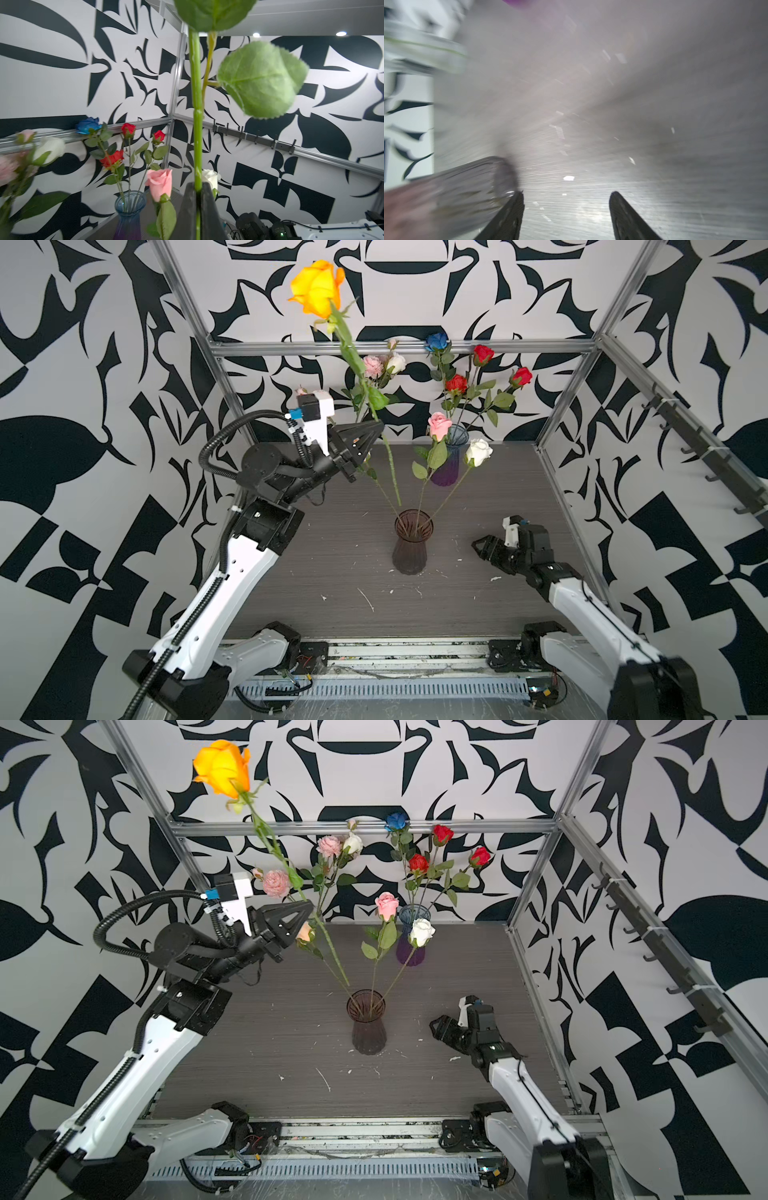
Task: Arrange the flowers into the vase
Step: 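Carry the orange rose over the mauve vase while the right gripper lifts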
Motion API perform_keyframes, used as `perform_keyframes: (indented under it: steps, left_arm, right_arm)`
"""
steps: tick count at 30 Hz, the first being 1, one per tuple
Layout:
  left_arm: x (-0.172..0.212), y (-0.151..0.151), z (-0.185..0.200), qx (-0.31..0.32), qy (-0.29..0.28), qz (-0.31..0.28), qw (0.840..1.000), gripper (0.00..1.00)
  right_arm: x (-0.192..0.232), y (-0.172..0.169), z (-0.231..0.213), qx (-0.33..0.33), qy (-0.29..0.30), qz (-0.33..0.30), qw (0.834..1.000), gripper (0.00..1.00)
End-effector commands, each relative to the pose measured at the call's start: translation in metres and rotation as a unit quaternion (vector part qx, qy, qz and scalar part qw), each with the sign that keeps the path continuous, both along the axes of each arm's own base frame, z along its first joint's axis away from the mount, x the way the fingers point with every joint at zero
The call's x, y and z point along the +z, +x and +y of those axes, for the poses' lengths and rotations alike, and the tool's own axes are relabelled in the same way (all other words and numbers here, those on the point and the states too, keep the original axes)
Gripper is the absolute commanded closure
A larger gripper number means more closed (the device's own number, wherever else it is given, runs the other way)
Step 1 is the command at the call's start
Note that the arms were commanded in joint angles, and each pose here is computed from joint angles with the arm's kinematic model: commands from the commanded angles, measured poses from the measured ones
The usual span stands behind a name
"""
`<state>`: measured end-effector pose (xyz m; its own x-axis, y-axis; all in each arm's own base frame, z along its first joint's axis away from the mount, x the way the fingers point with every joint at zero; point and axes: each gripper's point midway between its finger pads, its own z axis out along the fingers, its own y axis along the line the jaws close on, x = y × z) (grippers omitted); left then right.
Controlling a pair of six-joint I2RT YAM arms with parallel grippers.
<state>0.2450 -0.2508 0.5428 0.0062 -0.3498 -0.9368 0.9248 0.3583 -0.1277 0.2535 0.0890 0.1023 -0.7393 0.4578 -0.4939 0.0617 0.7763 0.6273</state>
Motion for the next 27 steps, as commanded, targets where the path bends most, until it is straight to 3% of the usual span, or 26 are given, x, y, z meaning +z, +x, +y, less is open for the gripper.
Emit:
perform_keyframes:
  steps: [1,5,10,14,27]
  left_arm:
    - [0.021,-0.024,-0.010,-0.033,0.004,-0.077,0.996,1.00]
    - [0.021,-0.022,-0.019,-0.040,0.005,-0.077,0.996,1.00]
    - [0.010,-0.018,-0.034,-0.052,0.012,-0.060,0.997,1.00]
    - [-0.010,-0.018,-0.050,-0.069,0.025,-0.038,0.997,1.00]
    - [-0.094,-0.009,-0.060,-0.056,0.067,0.074,0.993,1.00]
  right_arm:
    - [0.022,-0.020,0.020,0.085,0.016,-0.122,0.989,0.23]
    - [0.045,-0.037,0.010,0.059,0.005,-0.196,0.979,0.10]
    - [0.049,-0.044,0.013,0.059,0.032,-0.254,0.965,0.10]
    - [0.023,-0.036,0.012,0.042,0.054,-0.234,0.970,0.11]
    - [0.020,-0.034,0.017,0.053,0.059,-0.226,0.971,0.09]
